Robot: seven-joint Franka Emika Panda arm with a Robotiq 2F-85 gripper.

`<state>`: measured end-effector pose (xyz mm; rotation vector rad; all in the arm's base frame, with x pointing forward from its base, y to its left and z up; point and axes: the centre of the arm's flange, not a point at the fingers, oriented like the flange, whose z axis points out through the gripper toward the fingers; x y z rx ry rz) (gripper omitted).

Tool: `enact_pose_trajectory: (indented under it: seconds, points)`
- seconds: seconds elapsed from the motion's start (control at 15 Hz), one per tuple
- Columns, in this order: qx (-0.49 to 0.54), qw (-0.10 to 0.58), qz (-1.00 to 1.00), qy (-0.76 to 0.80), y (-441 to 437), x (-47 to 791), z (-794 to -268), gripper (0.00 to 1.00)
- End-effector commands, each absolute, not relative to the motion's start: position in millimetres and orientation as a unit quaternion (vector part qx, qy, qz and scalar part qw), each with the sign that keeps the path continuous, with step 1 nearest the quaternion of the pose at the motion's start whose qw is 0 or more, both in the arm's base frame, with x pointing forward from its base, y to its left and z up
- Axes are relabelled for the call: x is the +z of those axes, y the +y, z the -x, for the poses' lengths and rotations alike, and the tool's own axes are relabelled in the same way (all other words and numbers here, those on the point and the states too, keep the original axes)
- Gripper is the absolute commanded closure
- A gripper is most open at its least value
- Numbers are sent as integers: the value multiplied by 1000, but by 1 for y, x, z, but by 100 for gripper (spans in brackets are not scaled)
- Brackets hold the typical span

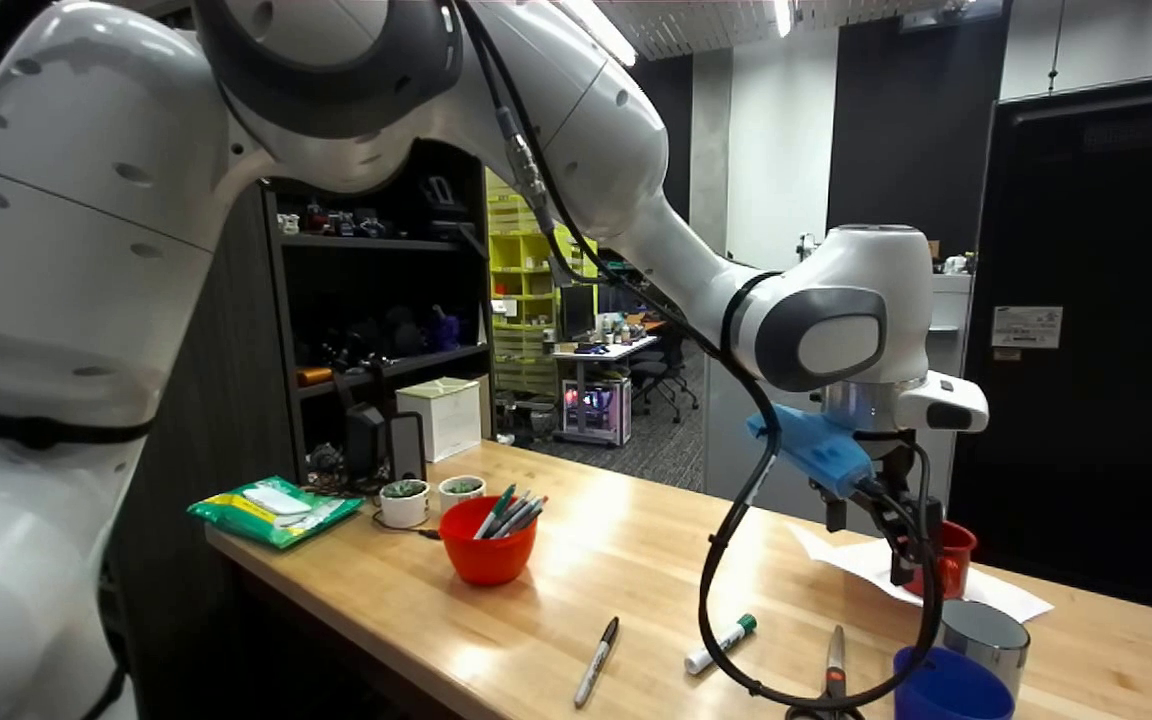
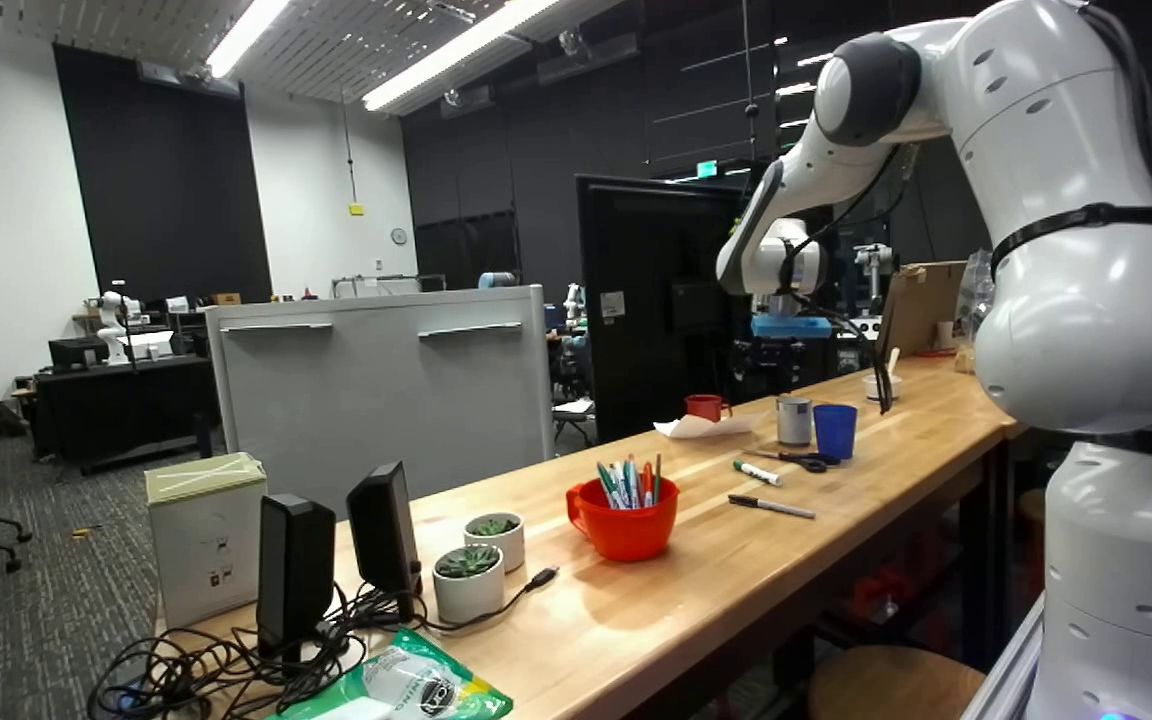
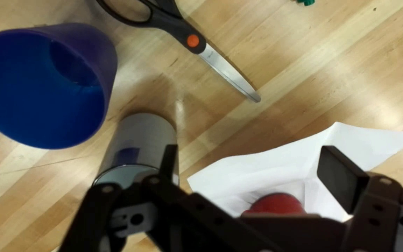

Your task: Move the blue cup to the left

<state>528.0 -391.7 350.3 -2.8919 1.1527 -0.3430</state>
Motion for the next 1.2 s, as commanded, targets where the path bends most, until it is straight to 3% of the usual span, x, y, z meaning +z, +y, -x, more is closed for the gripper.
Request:
enact_pose_trajectory:
  seconds: [0.0, 0.6, 1.13]
  points:
    - [-110, 5, 923, 368, -393, 349, -527, 0]
    - [-110, 0, 927, 358, -390, 348, -530, 0]
    - [-110, -41, 972, 204, -391, 348, -533, 0]
